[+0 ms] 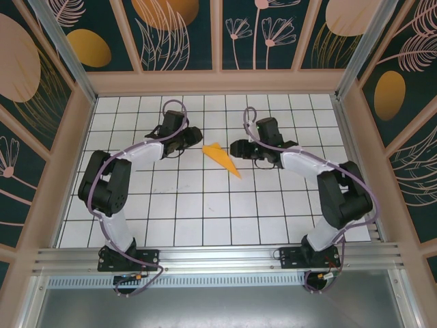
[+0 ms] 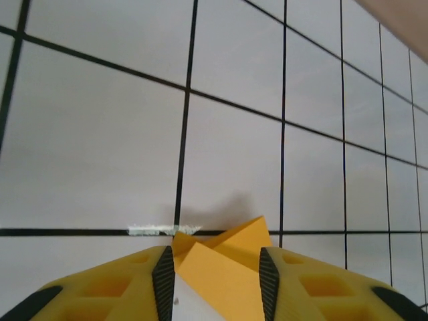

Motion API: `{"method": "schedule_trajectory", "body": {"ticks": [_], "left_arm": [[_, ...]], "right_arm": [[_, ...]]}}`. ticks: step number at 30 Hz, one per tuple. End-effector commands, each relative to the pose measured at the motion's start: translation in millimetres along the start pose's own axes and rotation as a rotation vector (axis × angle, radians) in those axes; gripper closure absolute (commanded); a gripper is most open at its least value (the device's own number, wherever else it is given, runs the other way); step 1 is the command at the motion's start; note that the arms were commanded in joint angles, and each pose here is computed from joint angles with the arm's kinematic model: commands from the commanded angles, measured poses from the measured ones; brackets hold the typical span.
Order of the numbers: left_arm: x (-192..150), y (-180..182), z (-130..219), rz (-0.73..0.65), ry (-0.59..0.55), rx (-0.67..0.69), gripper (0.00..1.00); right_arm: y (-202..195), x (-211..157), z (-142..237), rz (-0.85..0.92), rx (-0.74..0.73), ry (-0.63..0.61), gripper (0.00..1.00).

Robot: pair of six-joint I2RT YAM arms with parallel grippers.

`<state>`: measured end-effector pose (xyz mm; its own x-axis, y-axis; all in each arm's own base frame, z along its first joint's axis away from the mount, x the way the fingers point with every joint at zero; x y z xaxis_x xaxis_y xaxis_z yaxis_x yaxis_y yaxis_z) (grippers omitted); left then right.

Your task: Fold a paper plane with a square sheet of paper (pick it up from the middle)

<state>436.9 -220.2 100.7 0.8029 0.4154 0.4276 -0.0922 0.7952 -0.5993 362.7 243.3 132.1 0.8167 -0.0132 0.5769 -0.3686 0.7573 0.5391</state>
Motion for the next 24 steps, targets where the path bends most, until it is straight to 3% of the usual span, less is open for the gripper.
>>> {"method": "schedule_trajectory", "body": {"ticks": [1,4,12,18,24], "left_arm": [[-21,1,1,-0.033,0.033,0.054,0.52],[-34,-6,-1,-0.063,0.035,0.100,0.41],[-53,-22,-17,-0.218,0.014,0.299,0.25],[-56,-38,-29,-0.362,-0.005,0.426,0.13],[-64,-36,-38,-0.468,0.031,0.544,0.11]], "right_arm": [[-40,5,14,-0.001,-0.179,-0.082,0.50],[-59,5,23,-0.007,-0.267,-0.135,0.42],[-101,-12,38,-0.091,-0.430,-0.207,0.19],[-118,-15,56,-0.139,-0.489,-0.252,0.16],[-123,-15,62,-0.160,-0.500,-0.265,0.16]]}}
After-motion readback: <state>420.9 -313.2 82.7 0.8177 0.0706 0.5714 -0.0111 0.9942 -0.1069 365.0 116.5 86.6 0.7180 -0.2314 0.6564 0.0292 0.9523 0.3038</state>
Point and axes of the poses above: each hand's point on the last joint's axis, 136 mm out from that joint toward the fingers, its own z axis back along the fingers, its own y axis along the line the jaws close on, x = y × z, the point moved 1 cm from there along z, back along the fingers, and after that the axes turned 2 degrees about z, right-handed, at the moved point
